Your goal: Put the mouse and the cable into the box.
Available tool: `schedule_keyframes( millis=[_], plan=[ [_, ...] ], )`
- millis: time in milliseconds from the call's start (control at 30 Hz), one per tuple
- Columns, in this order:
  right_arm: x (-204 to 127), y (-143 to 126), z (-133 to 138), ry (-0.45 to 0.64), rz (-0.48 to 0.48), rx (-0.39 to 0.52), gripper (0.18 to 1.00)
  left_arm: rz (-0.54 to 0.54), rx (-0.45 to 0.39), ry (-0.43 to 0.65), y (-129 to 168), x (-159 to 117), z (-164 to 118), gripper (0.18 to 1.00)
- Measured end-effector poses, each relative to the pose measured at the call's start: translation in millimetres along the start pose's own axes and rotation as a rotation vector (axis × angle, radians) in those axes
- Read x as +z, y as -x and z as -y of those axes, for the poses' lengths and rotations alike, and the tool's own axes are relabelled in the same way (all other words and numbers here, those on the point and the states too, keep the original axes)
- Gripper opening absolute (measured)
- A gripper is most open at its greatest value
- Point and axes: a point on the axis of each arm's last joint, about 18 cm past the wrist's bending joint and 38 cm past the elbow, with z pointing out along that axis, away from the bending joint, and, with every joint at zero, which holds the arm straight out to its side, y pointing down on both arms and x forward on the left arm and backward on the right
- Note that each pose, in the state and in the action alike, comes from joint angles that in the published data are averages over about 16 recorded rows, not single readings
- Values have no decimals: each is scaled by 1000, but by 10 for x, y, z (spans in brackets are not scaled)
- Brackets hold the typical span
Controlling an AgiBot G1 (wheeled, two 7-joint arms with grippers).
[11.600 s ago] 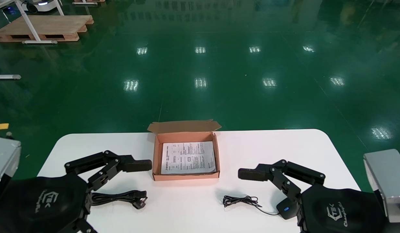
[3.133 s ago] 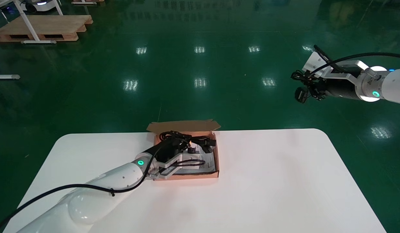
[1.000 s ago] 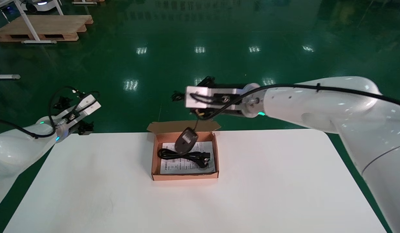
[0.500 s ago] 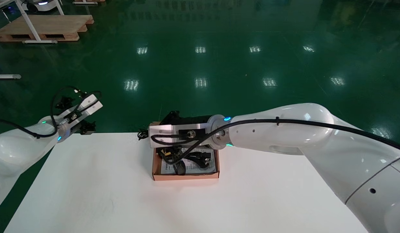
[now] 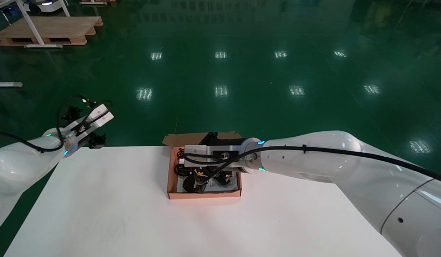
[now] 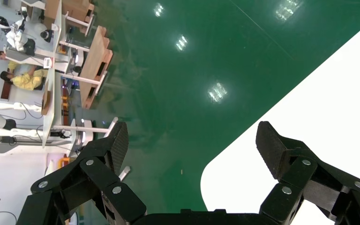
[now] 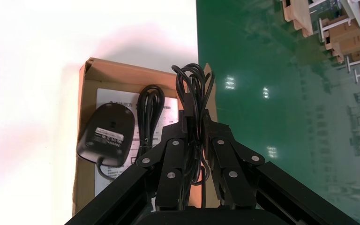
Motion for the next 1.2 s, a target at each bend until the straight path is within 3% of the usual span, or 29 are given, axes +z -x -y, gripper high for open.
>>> schedule_keyframes(
  millis=[433,600,833,1200],
  plan=[
    [1,15,-7,-2,1,10,283,-1,0,0,-1,0,0,1001],
    [-29,55,-24,-18,8,43,348,-14,-16,-8,-27,2,-7,1001],
    [-142,206,-78,-80,33,163,468,-84,-104,-52,-148,-2,-37,1001],
    [-530,484,-187,-235,75,426,726,-280,-331,-210,-373,-156,-40,1001]
  ],
)
